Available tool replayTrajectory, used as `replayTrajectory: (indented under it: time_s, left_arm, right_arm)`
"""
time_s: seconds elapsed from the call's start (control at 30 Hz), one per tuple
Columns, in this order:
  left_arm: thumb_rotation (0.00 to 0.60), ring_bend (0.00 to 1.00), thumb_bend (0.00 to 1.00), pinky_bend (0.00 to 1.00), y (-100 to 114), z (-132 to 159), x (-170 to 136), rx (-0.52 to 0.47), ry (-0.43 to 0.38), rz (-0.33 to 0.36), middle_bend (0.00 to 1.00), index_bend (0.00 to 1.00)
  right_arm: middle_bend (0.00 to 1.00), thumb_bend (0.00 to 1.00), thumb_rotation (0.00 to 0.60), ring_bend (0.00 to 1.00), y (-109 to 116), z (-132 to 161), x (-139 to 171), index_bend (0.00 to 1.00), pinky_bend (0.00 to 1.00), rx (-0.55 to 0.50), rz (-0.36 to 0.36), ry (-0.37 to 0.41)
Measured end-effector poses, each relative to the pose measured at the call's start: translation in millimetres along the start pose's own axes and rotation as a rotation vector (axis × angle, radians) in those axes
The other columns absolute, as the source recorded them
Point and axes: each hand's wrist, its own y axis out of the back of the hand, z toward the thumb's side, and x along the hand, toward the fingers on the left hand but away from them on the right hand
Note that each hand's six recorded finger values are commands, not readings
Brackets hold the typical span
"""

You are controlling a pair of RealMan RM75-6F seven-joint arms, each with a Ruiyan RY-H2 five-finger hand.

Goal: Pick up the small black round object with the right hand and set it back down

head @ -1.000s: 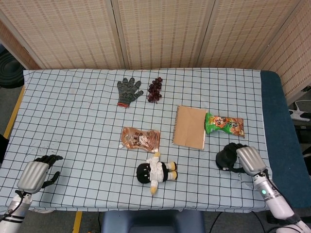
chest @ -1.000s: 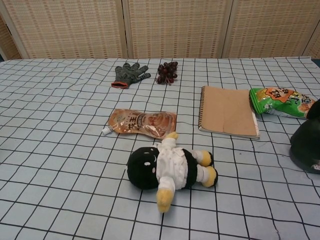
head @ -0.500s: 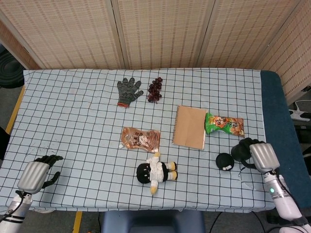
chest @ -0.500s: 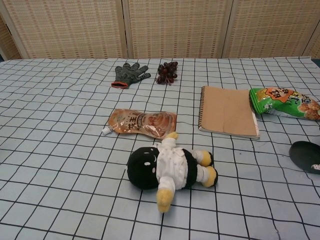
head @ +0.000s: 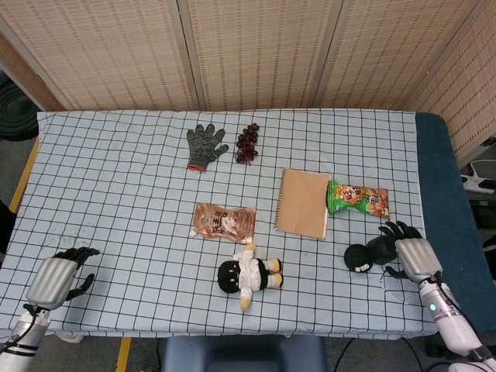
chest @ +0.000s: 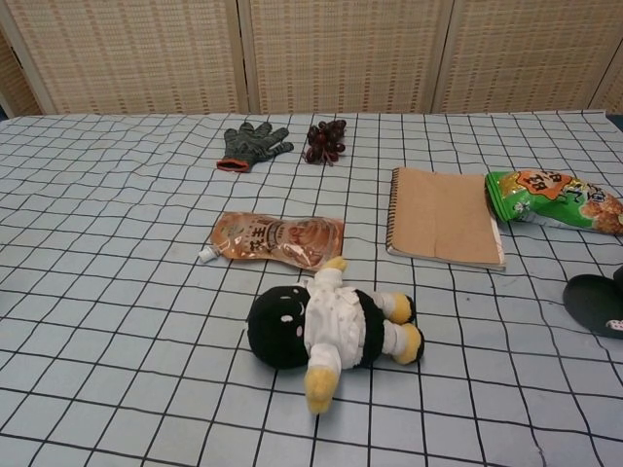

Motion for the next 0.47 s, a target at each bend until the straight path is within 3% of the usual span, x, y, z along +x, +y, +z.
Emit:
replayTrajectory:
  time_s: [0.2, 0.3, 0.47]
  left_arm:
    - [0.6, 0.35, 0.39, 0.49, 0, -1, 1, -0.003, 0.006, 0.0, 0.34, 0.29]
    - [0.6, 0.35, 0.39, 0.49, -1, -2, 1, -0.001, 0.008, -0.005, 0.34, 0.29]
    - [0.6, 0.35, 0.39, 0.49, -4, -5, 1, 0.013, 0.017, -0.019, 0.34, 0.29]
  right_arm:
    - [0.01, 0.1, 0.6, 0.0, 10, 9, 10, 0.07, 0.05, -0.005, -0.019, 0.041]
    - [0.01, 0.1, 0.6, 0.0, 18, 14, 14, 0.07, 0.05, -0.025, -0.076, 0.07]
    - [0.01, 0.09, 0.6, 0.0, 34, 20, 24, 0.07, 0.05, -0.06, -0.23, 0.139]
